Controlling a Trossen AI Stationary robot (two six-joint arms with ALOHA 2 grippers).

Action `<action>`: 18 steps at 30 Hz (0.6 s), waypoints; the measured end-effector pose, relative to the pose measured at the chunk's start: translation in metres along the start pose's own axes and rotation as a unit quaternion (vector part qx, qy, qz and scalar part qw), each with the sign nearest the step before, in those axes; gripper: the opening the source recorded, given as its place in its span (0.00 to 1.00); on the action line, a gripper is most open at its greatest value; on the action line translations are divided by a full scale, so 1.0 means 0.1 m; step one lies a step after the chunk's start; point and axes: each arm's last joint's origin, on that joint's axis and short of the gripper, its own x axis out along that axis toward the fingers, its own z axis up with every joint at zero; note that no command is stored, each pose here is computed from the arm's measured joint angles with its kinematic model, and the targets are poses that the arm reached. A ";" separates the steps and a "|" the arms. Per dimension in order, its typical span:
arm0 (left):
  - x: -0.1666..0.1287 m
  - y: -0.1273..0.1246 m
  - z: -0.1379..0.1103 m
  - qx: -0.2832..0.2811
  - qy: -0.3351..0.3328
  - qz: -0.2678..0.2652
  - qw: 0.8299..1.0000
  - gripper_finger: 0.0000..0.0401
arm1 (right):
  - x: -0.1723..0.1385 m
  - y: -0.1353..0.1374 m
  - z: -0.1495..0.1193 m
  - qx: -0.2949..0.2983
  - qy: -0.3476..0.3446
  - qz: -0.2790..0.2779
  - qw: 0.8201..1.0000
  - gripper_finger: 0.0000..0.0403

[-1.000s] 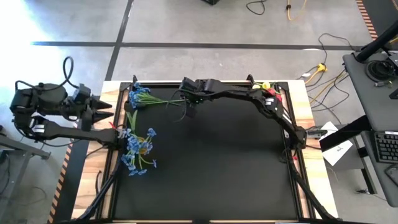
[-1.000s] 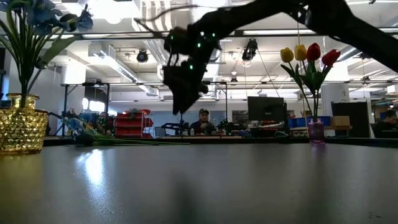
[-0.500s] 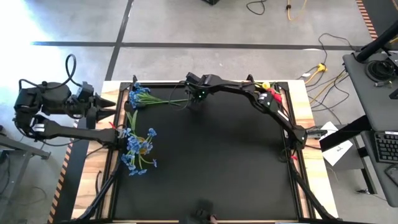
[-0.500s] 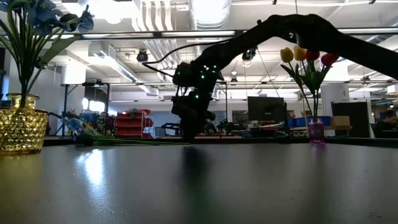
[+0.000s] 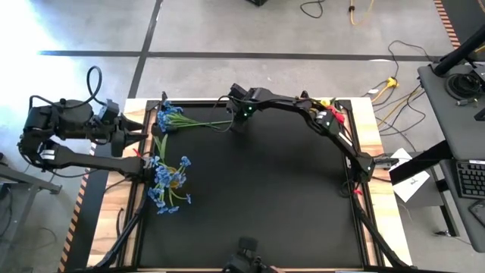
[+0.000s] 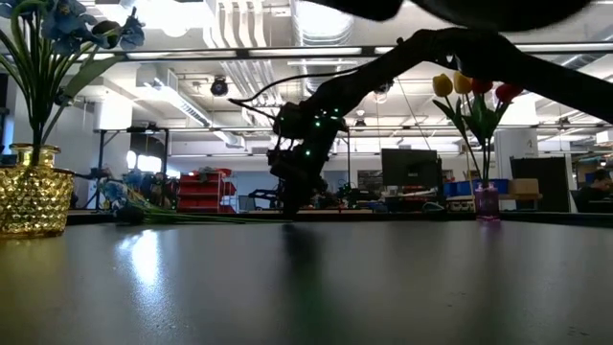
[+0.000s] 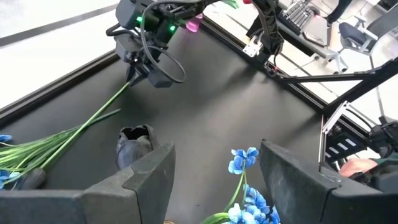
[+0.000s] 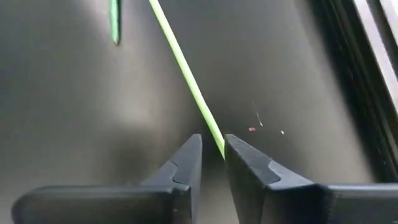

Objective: Sort flowers into vase by color
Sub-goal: Put the black flower into the yellow vase

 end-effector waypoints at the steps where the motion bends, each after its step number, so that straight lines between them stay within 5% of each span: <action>1: 0.00 0.00 0.00 -0.002 0.000 0.000 1.000 0.55 | 0.01 0.00 -0.01 -0.005 0.003 0.000 1.000 0.15; 9: -0.01 0.01 0.00 -0.008 -0.002 -0.002 1.000 0.55 | 0.10 0.02 -0.13 -0.031 0.020 0.036 0.999 0.03; 18: -0.02 0.01 0.00 -0.008 -0.003 -0.002 1.000 0.55 | -0.04 0.22 -0.14 -0.048 0.077 0.064 0.994 0.02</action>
